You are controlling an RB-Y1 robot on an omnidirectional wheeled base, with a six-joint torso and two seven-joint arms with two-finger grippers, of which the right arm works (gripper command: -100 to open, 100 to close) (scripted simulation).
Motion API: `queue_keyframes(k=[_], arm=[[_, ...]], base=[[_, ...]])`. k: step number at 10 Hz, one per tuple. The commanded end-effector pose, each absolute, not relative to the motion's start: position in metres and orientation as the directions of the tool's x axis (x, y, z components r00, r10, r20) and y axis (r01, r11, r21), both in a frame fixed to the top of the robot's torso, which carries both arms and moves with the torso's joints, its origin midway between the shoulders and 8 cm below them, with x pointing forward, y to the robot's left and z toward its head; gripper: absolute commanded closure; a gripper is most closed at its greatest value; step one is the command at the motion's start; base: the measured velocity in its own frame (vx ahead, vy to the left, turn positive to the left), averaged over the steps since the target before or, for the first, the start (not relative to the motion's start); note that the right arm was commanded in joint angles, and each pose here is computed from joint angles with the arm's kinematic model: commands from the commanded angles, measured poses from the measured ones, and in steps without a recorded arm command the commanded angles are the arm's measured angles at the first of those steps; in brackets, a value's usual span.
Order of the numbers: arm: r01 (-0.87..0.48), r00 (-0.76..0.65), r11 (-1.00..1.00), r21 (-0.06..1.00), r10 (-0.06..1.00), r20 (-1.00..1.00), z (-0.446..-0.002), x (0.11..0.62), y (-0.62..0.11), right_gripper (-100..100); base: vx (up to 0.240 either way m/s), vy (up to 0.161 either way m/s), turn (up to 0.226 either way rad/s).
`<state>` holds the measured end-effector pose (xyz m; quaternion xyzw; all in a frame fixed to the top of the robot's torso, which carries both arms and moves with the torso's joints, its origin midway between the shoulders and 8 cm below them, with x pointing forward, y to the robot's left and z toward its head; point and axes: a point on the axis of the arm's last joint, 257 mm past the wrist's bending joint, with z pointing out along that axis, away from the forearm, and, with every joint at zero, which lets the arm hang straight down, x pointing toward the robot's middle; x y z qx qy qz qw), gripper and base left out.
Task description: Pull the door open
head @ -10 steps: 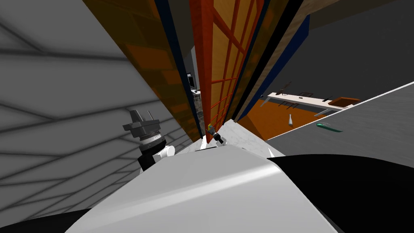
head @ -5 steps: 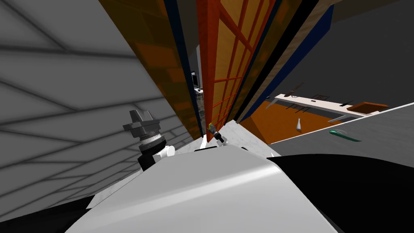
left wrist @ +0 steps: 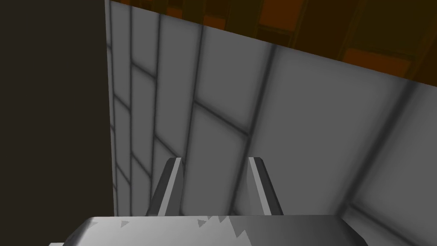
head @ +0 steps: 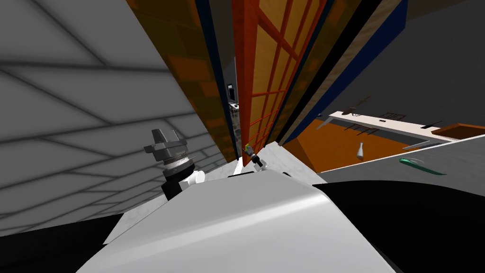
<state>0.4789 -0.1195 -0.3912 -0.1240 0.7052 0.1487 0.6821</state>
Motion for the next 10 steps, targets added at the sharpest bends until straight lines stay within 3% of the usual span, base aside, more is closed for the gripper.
queue_keyframes(k=[1,4,10], arm=[[-0.381,-0.079,0.918,0.108,0.085,-0.993,-0.3996,0.4684,-0.1117,100],[-0.357,-0.106,0.912,0.201,0.175,-0.979,-0.3986,0.4689,-0.1182,100],[-0.346,-0.117,0.907,0.241,0.213,-0.97,-0.3982,0.469,-0.1209,100]], base=[[-0.049,-0.047,0.13],[-0.052,-0.056,0.14],[-0.018,-0.012,0.024]])
